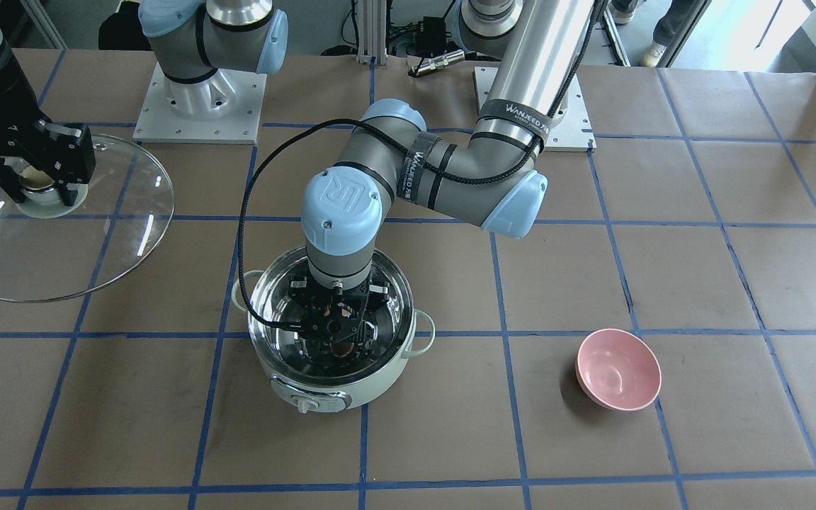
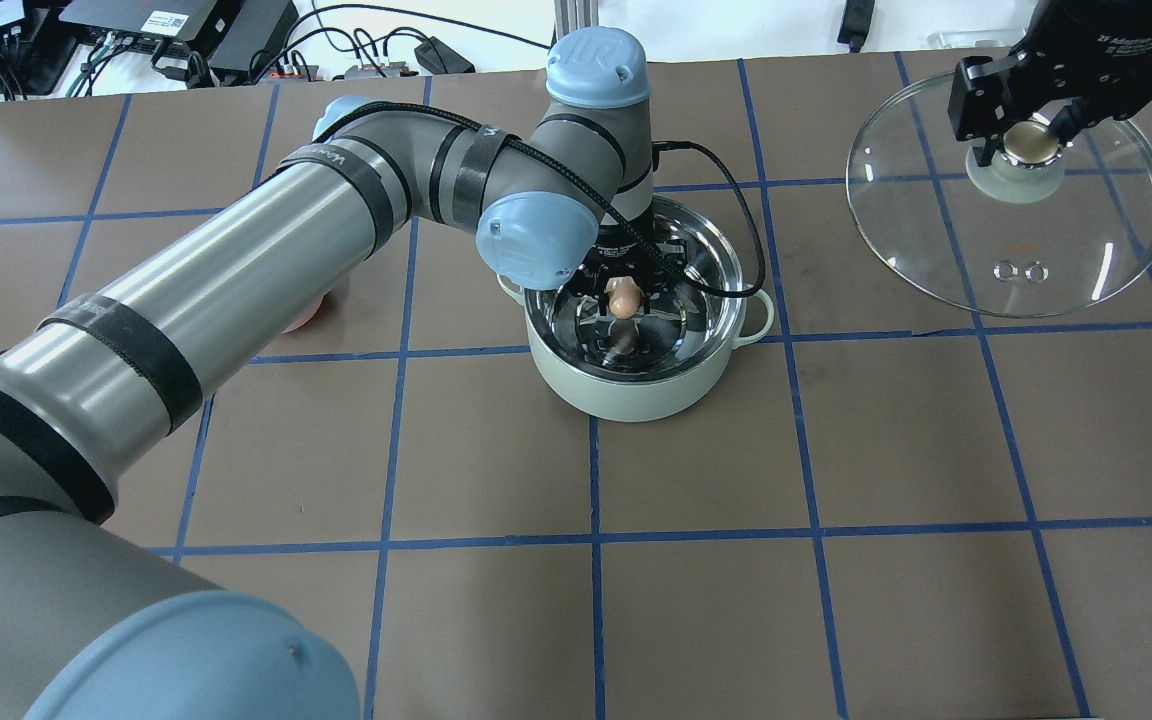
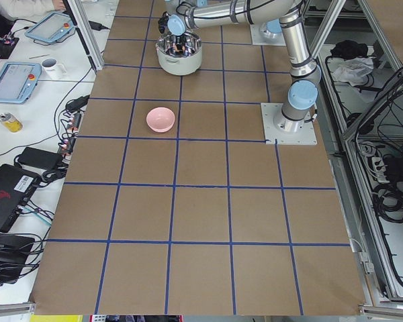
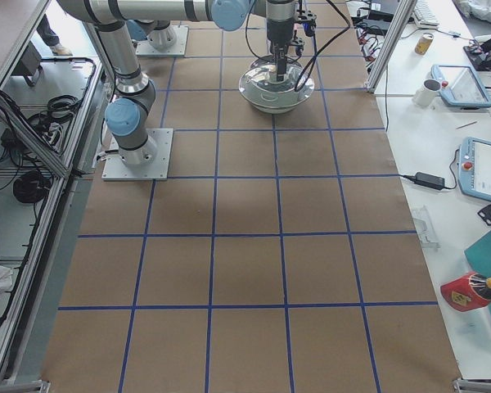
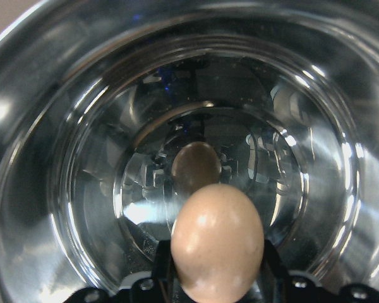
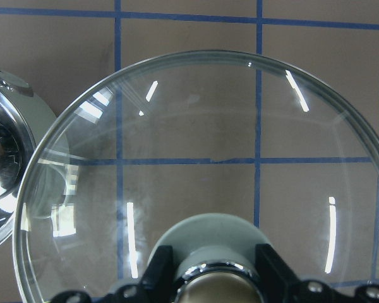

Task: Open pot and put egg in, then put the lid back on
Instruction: 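Carry the egg over the open pot with the left gripper and lower it inside, then open the left gripper to release the egg and raise it away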

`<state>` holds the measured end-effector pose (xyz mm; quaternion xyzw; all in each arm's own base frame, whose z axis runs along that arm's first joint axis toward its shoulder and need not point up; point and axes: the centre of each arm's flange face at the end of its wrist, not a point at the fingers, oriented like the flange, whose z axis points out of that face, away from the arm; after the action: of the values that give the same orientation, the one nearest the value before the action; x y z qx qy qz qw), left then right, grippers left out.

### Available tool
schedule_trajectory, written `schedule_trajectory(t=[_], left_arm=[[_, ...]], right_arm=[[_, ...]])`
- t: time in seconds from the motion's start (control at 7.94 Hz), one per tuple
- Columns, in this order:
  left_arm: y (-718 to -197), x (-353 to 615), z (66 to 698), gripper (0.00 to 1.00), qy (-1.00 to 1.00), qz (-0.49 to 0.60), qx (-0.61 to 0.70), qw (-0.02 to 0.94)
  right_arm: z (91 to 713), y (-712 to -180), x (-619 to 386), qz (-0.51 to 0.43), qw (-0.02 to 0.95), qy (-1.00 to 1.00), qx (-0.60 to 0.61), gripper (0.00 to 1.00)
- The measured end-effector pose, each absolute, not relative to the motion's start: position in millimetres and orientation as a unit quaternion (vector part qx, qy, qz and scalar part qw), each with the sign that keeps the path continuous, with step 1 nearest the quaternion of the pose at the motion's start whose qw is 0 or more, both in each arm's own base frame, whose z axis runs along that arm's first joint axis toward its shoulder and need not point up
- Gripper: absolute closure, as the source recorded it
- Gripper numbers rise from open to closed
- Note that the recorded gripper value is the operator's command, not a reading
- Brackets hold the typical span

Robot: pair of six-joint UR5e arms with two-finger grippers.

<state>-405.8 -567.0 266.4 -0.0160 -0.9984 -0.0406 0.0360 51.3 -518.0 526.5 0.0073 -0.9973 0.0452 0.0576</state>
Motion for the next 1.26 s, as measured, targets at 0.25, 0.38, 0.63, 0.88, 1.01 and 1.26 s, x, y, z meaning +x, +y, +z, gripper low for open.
schedule_trajectory(t=[0.25,0.38,0.63,0.88,1.01,1.26], left_arm=[[-568,-407,258,0.37,-0.998,-0.045,-0.015,0.034],[-568,-407,256,0.16,-0.998,-0.046,-0.015,0.034],[-566,-406,256,0.02,-0.998,-0.047,-0.017,0.034],[-561,-405,281,0.00,-0.998,-0.034,-0.022,0.041],[-555,-403,310,0.00,-0.998,-0.015,-0.025,0.048],[-538,-389,374,0.00,-0.998,0.015,-0.023,0.057]], right_arm=[[523,-520,51,0.043,0.057,-0.997,0.008,1.00],[522,-521,51,0.042,0.057,-0.997,0.008,1.00],[521,-521,51,0.040,0.057,-0.998,0.008,1.00],[521,-521,52,0.040,0.057,-0.998,0.010,1.00],[522,-521,52,0.041,0.057,-0.997,0.011,1.00],[522,-520,52,0.040,0.058,-0.997,0.011,1.00]])
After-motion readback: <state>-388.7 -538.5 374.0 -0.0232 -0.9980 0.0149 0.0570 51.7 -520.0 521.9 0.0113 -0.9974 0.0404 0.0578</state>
